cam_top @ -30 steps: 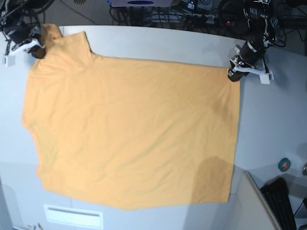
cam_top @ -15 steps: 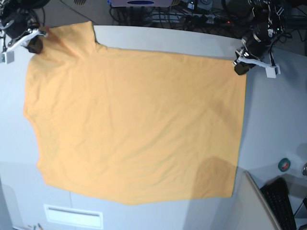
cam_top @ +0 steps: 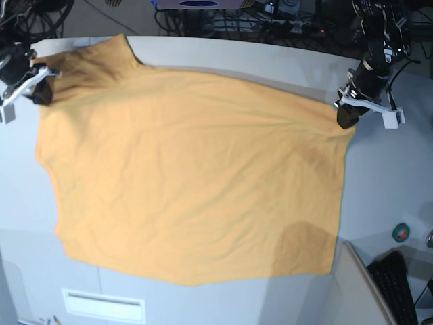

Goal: Layout the t-shirt on the table in an organized manner, then fold the t-shirt properly
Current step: 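Grasp the shirt edge with both grippers and fold it over lengthwise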

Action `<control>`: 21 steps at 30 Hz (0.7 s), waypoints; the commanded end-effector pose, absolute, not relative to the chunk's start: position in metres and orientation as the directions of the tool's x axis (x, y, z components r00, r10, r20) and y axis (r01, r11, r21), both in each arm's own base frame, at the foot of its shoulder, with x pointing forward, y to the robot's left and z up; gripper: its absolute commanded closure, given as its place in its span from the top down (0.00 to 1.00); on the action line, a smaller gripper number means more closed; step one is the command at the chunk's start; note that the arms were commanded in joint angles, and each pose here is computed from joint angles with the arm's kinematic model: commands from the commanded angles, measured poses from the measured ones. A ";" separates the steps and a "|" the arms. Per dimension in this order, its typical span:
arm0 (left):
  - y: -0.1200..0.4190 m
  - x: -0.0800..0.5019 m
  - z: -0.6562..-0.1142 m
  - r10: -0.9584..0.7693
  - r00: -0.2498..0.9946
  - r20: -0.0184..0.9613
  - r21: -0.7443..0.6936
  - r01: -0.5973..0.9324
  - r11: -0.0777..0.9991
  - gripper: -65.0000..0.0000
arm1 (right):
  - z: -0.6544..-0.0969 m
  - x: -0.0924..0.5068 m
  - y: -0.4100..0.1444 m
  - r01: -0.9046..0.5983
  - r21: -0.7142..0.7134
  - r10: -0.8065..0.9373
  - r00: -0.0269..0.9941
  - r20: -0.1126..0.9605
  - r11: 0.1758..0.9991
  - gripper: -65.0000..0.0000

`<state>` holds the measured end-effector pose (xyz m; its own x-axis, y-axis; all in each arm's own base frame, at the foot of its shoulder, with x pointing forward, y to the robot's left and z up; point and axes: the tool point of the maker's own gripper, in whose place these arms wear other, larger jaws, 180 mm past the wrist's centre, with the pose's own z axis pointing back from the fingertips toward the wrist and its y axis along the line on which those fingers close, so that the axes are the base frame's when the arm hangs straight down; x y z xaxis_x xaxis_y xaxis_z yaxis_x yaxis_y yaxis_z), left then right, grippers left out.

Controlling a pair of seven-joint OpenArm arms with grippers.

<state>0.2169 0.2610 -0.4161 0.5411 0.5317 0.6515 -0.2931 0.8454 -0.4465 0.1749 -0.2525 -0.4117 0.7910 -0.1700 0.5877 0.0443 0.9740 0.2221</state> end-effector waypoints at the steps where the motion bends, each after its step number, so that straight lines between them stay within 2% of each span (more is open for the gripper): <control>1: 0.266 0.226 -0.405 0.530 0.506 0.680 -0.451 -0.281 0.847 0.00 | -0.397 0.192 -0.257 0.029 0.215 -0.164 0.751 0.640 0.976 0.00; 7: 0.273 0.246 -0.406 0.567 0.472 0.675 -0.472 -0.314 0.824 0.00 | -0.378 0.243 -0.270 0.090 0.238 -0.233 0.685 0.690 0.967 0.00; 12: 0.274 0.262 -0.407 0.587 0.451 0.672 -0.493 -0.319 0.810 0.00 | -0.394 0.276 -0.259 0.033 0.289 -0.224 0.716 0.661 0.957 0.00; 21: 0.278 0.293 -0.402 0.622 0.407 0.669 -0.530 -0.326 0.783 0.00 | -0.407 0.319 -0.269 0.063 0.377 -0.305 0.717 0.627 0.924 0.00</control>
